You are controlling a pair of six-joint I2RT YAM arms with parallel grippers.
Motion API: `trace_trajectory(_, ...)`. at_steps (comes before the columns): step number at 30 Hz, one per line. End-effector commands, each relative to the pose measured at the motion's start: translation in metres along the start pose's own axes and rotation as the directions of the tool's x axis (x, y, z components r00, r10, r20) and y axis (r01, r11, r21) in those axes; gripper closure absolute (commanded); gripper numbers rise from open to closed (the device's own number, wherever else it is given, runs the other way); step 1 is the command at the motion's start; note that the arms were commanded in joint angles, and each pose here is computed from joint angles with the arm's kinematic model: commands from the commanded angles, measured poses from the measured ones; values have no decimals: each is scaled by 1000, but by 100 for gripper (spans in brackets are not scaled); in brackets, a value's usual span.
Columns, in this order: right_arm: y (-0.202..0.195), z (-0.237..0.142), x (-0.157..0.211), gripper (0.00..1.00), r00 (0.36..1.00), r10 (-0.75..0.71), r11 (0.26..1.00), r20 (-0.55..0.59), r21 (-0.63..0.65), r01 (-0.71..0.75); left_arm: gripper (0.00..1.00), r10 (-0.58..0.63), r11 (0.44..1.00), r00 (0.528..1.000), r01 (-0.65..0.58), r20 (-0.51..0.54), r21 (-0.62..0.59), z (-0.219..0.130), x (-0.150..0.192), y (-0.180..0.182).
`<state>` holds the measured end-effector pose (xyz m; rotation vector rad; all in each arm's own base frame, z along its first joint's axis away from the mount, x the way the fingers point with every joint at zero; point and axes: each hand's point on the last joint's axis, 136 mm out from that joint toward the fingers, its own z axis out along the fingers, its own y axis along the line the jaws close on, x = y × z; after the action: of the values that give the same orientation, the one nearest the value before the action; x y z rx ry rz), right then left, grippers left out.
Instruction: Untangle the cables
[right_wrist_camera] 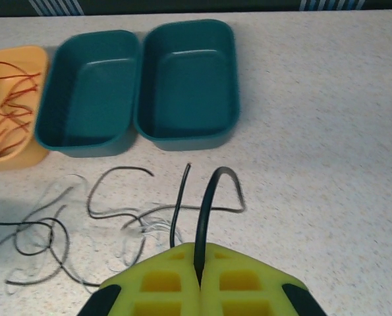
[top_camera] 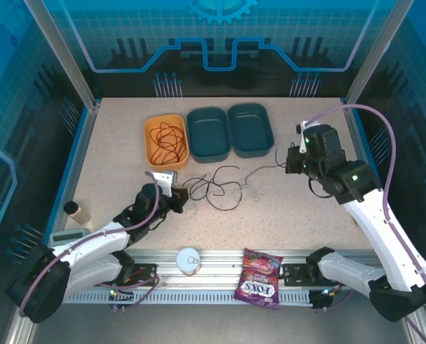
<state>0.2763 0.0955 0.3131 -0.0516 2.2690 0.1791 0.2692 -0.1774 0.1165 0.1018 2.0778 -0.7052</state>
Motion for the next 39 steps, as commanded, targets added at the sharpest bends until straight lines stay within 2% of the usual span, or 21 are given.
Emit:
trace_trajectory(1, 32, -9, -30, 100, 997, -55, 991, 62, -121, 62, 100, 33, 998, 999, -32, -15, 55, -6, -4, -13)
trace_trajectory(7, 77, 8, -62, 100, 979, -182, 966, 93, -167, 195, 100, 34, 997, 999, -33, -19, 67, -7, -4, -15)
trace_trajectory(14, 117, 36, -98, 100, 957, -259, 940, 129, -195, 281, 100, 39, 996, 999, -37, -17, 87, -9, -4, -18)
trace_trajectory(23, 154, 96, -122, 100, 938, -317, 915, 142, -212, 342, 100, 41, 995, 999, -42, 3, 86, -8, -8, -18)
trace_trajectory(33, 182, 190, -115, 100, 908, -414, 886, 68, -197, 419, 100, 31, 994, 999, -30, -8, 108, -4, -7, -23)
trace_trajectory(39, 188, 228, -99, 100, 892, -452, 874, 18, -193, 446, 100, 20, 993, 1000, -18, -15, 118, -3, -6, -24)
